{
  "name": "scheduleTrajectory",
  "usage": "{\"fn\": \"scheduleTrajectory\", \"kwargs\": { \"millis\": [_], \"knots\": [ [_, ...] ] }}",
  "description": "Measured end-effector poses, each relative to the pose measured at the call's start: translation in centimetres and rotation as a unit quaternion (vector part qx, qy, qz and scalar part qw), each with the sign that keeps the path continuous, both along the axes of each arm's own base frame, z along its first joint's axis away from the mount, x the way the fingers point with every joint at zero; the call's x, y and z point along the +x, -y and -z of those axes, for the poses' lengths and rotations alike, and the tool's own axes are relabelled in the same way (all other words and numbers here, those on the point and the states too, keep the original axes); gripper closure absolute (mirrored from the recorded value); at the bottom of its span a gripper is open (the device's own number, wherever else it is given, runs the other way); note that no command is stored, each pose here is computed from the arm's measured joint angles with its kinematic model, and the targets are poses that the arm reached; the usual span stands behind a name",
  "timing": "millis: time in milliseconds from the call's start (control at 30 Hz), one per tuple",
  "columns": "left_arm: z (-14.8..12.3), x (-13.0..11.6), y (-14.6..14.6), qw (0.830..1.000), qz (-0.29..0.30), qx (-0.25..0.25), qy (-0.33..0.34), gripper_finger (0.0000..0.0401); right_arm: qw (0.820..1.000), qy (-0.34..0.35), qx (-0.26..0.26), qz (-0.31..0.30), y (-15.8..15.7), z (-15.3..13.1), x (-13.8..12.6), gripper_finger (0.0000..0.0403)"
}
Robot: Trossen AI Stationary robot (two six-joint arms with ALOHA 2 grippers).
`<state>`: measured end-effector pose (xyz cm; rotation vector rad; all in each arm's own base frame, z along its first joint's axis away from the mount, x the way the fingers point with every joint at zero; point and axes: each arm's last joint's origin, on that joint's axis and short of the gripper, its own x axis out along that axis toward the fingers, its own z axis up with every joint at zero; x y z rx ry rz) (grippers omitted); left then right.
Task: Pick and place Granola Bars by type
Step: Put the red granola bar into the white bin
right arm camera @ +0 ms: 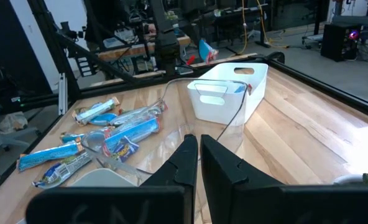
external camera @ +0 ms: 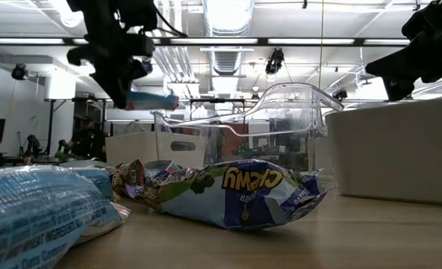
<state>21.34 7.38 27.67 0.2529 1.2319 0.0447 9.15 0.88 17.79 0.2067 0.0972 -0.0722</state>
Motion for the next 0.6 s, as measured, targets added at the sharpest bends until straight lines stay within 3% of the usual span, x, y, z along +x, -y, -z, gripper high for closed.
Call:
{"fn": "scheduleTrajectory", "kwargs": {
  "millis": [367, 600],
  "knots": [
    [1.9, 0.8, -2.2, 0.980, 0.120, 0.114, -0.115, 0.0342, 1.000, 0.000, 0.000, 0.000, 0.0, 0.0, 0.0, 0.0390],
    [2.5, 2.3, -2.8, 0.974, 0.154, 0.136, -0.091, 0.0342, 1.000, 0.000, 0.000, 0.000, 0.0, 0.0, 0.0, 0.0390]
  ]
}}
